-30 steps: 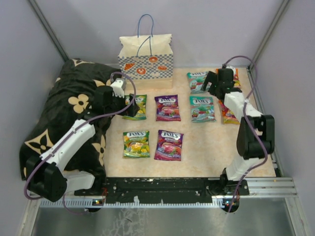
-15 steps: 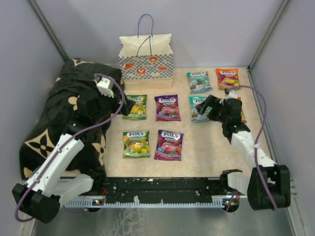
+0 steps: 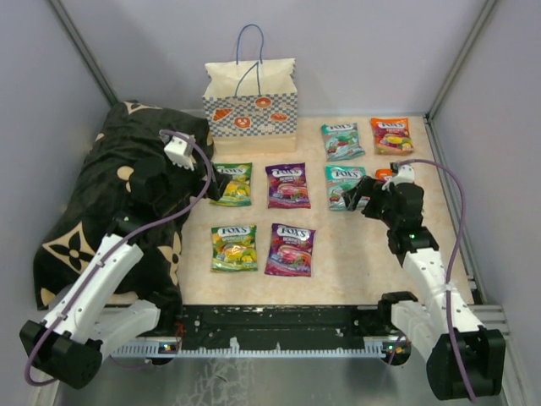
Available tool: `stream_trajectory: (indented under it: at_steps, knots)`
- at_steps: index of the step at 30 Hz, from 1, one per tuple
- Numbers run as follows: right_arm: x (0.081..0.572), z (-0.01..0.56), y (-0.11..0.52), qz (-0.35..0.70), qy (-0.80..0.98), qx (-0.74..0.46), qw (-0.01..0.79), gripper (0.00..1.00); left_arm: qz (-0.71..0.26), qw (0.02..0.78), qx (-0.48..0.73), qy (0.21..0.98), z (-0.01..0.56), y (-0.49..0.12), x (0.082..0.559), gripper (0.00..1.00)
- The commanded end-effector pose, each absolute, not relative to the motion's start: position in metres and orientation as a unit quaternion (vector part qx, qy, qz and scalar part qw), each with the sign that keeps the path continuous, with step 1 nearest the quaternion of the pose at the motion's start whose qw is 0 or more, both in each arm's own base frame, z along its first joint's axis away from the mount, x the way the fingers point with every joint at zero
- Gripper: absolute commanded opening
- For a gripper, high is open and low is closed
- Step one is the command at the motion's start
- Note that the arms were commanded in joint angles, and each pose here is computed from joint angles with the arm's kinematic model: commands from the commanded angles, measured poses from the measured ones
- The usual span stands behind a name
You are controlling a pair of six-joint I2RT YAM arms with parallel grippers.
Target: Take the snacks out of the paper bag
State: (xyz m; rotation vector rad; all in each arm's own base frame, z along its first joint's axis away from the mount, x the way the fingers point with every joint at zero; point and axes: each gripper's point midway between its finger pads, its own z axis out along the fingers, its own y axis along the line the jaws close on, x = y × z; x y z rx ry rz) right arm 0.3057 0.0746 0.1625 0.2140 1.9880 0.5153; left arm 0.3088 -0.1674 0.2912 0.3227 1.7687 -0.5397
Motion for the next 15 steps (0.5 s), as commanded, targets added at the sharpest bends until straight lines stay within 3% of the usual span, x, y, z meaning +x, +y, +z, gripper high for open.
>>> stream_trajectory:
  at_steps: [1, 15]
  knots:
    - [0.313, 0.2017, 0.0701, 0.201, 0.801, 0.071, 0.56, 0.99, -0.239, 0.607, 0.149, 0.743, 0.3023, -0.1692, 0.3044, 1.0]
    - [0.3132, 0.2096, 0.0638, 0.188, 0.792, 0.078, 0.575, 0.99, -0.237, 0.608, 0.151, 0.743, 0.3035, -0.1695, 0.3058, 1.0]
